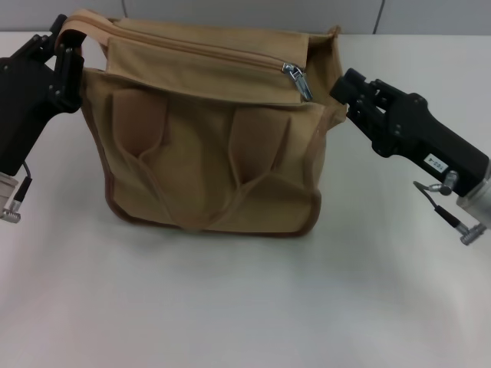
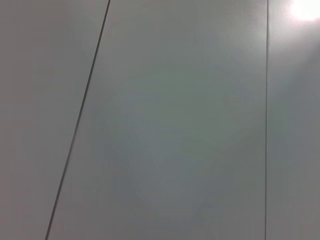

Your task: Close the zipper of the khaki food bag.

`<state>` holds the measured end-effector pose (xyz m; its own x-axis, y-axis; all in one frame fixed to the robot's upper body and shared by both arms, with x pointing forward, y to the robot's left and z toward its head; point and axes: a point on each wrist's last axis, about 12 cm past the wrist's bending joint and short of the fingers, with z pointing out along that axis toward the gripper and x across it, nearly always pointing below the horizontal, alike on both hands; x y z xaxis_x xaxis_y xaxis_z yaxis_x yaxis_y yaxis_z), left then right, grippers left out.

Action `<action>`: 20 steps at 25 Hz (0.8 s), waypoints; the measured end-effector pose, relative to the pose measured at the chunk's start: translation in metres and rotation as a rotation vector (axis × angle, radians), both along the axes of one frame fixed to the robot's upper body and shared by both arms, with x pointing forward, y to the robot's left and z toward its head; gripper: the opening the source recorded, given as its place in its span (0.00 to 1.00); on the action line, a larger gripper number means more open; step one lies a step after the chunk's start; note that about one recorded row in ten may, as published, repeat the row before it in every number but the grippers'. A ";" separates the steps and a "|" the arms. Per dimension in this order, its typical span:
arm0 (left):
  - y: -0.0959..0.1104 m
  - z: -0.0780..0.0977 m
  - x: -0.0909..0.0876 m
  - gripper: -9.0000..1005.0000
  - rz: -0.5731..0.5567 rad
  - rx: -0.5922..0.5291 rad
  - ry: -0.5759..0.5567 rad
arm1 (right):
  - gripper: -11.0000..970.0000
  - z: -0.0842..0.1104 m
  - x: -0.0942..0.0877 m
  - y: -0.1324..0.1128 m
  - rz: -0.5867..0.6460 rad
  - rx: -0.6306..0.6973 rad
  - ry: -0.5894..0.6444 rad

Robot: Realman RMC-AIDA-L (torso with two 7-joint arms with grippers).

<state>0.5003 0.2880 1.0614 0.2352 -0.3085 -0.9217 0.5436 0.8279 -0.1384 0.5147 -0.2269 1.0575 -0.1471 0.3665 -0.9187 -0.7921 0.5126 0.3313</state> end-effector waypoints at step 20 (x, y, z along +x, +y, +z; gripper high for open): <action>0.074 0.004 -0.071 0.68 -0.198 0.069 0.149 | 0.60 0.000 -0.022 -0.008 -0.010 0.039 -0.088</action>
